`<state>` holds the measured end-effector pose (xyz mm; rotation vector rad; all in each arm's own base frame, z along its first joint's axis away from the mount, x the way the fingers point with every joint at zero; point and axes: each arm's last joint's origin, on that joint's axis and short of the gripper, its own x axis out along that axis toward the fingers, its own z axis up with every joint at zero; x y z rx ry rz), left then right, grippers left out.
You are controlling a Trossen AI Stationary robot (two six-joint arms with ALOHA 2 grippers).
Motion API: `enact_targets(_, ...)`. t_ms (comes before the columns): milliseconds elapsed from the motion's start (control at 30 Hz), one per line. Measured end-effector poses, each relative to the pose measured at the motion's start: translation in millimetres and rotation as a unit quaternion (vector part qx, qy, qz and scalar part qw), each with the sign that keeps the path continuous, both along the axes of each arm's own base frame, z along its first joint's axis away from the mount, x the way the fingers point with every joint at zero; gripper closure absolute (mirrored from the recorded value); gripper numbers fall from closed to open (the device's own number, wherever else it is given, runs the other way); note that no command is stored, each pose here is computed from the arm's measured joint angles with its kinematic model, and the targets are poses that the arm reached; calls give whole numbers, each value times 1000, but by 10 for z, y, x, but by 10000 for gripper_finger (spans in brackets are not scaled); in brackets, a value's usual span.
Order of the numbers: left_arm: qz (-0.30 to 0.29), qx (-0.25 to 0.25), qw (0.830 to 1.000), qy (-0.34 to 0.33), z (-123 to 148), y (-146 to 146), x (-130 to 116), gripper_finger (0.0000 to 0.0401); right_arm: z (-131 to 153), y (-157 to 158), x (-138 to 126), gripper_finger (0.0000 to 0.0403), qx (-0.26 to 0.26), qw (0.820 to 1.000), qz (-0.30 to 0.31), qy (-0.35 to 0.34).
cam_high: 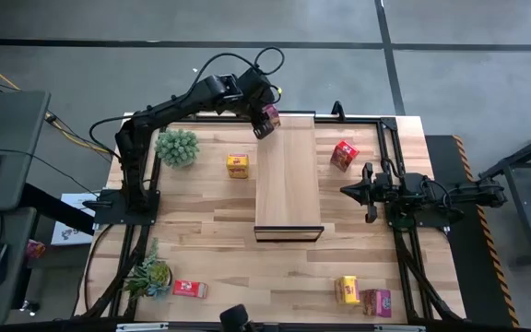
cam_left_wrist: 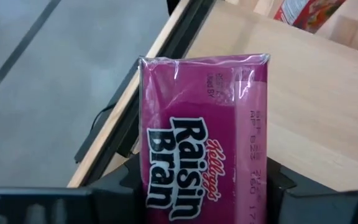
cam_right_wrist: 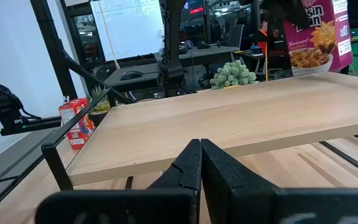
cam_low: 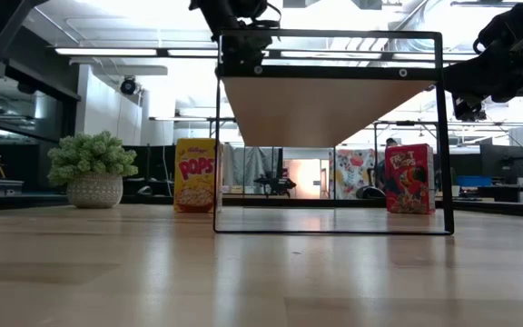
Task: Stack cereal on shelf
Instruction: Put the top violet cereal box on the shelf
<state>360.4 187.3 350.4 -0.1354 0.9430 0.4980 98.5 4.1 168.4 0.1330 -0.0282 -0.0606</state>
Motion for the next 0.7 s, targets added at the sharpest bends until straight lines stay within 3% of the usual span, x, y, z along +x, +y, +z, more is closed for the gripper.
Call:
enact_targets(333,0,5,1000,-9,12,10,13,179,-1,0,0,401,0,1000,0,0)
enact_targets(500,-8,15,1000,-6,50,25,-25,174,0,0,0,401,0,1000,0,0)
enact_targets(700,-1,32,999,-32,277,-6,-186,174,0,0,0,401,0,1000,0,0)
